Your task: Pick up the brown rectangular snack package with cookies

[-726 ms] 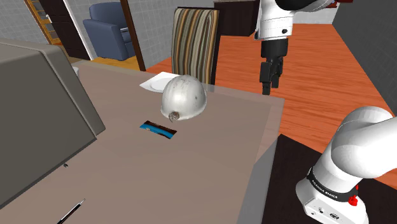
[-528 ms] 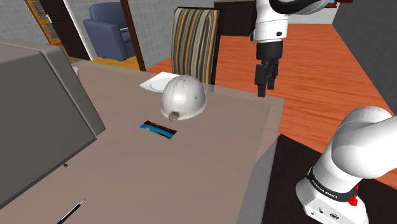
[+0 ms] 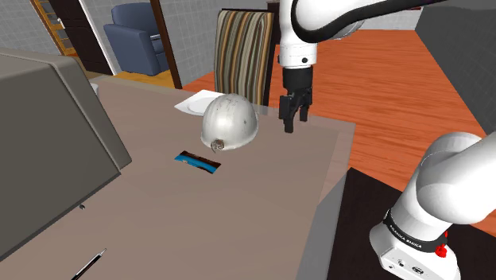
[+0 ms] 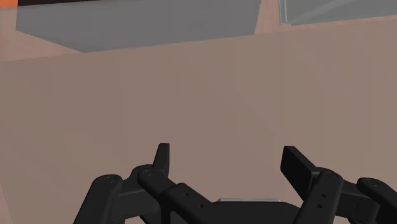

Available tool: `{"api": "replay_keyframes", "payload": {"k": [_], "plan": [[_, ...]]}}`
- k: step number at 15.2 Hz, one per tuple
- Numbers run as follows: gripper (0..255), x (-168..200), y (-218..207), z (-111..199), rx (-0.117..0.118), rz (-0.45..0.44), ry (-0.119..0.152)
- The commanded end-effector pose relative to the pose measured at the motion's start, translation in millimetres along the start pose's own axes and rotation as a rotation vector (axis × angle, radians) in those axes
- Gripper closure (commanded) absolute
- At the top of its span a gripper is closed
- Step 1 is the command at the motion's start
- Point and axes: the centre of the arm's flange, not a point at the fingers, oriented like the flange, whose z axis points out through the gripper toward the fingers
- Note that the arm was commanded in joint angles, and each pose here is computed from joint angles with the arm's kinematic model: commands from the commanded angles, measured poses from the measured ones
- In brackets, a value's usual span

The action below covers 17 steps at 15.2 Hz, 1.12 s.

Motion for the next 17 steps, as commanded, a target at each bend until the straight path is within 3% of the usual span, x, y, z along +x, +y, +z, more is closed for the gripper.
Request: {"api": "replay_keyframes", "payload": {"k": [1, 17], "plan": [[0, 22, -17, 4, -0.01, -0.004, 0.013], [0, 178, -146, 52, -0.097, -0.038, 0.1]]}}
